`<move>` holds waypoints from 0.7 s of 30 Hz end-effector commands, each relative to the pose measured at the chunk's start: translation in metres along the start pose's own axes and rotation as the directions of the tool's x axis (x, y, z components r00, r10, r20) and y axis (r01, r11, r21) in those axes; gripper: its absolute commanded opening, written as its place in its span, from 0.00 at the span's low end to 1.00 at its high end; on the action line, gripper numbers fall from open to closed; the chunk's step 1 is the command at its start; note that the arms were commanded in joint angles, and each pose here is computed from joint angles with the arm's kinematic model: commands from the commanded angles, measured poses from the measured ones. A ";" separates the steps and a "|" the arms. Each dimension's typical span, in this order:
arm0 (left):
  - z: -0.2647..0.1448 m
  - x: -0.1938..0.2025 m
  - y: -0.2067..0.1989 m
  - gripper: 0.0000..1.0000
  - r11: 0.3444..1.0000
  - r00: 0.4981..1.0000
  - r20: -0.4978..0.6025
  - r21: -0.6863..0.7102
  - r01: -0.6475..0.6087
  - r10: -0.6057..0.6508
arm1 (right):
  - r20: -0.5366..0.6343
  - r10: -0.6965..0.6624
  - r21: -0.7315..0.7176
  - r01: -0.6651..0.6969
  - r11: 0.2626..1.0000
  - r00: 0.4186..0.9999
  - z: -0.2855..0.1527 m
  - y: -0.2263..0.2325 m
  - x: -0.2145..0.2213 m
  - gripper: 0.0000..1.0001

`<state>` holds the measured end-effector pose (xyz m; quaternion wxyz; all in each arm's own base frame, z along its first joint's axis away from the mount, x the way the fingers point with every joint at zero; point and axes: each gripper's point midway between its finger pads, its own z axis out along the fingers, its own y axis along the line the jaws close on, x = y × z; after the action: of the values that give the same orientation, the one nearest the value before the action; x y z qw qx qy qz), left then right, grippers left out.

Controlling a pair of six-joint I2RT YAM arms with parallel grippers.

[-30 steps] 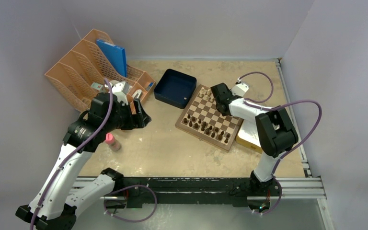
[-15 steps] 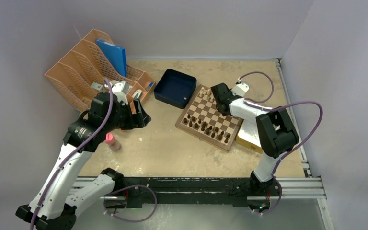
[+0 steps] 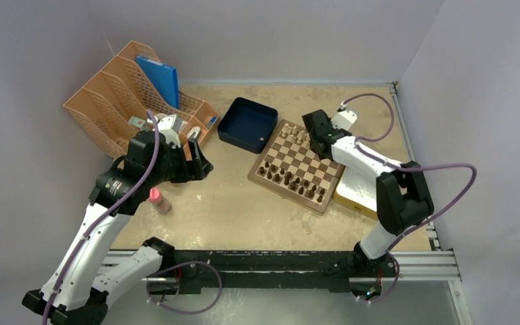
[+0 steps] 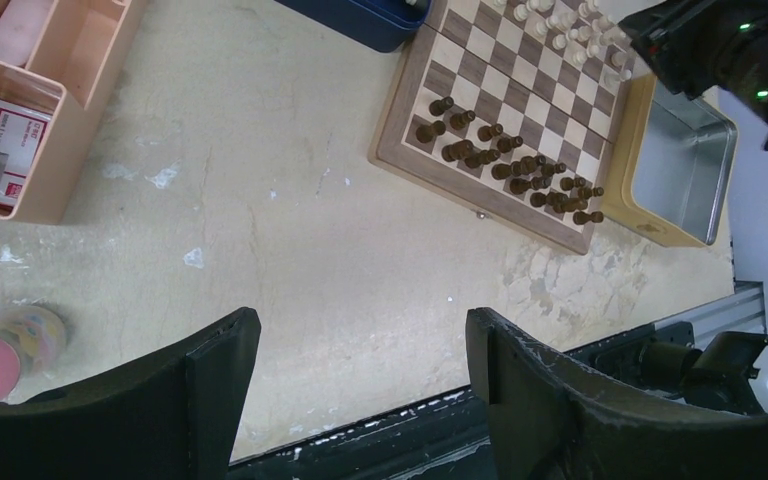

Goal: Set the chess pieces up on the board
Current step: Place the chess piece on the chessboard, then adjust the storage box at the center of the board.

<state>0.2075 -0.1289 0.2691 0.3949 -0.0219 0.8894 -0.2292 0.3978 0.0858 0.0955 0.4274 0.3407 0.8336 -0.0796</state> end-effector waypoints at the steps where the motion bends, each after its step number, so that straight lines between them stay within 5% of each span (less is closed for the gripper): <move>1: 0.000 -0.013 -0.002 0.75 0.999 0.997 0.071 0.012 -0.033 0.032 | 0.040 0.018 -0.124 -0.013 0.992 0.999 -0.043 0.025 -0.051 0.32; 8: 0.004 -0.009 0.001 0.75 0.998 0.995 0.087 0.021 -0.052 0.050 | -0.019 -0.152 -0.490 0.123 0.863 0.988 -0.085 0.111 -0.053 0.33; 14: 0.000 -0.012 0.006 0.74 0.994 0.989 0.101 -0.001 -0.106 0.106 | 0.041 -0.331 -0.657 0.275 0.702 0.943 -0.108 0.182 -0.017 0.33; 21: 0.000 -0.009 0.010 0.73 0.993 0.987 0.116 -0.010 -0.115 0.116 | -0.030 -0.379 -0.570 0.295 0.767 0.925 -0.083 0.214 0.018 0.36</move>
<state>0.2098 -0.1198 0.2624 0.4267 0.0067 0.8806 -0.2058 0.4610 0.2856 0.1610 0.4294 0.0436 0.8928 0.1289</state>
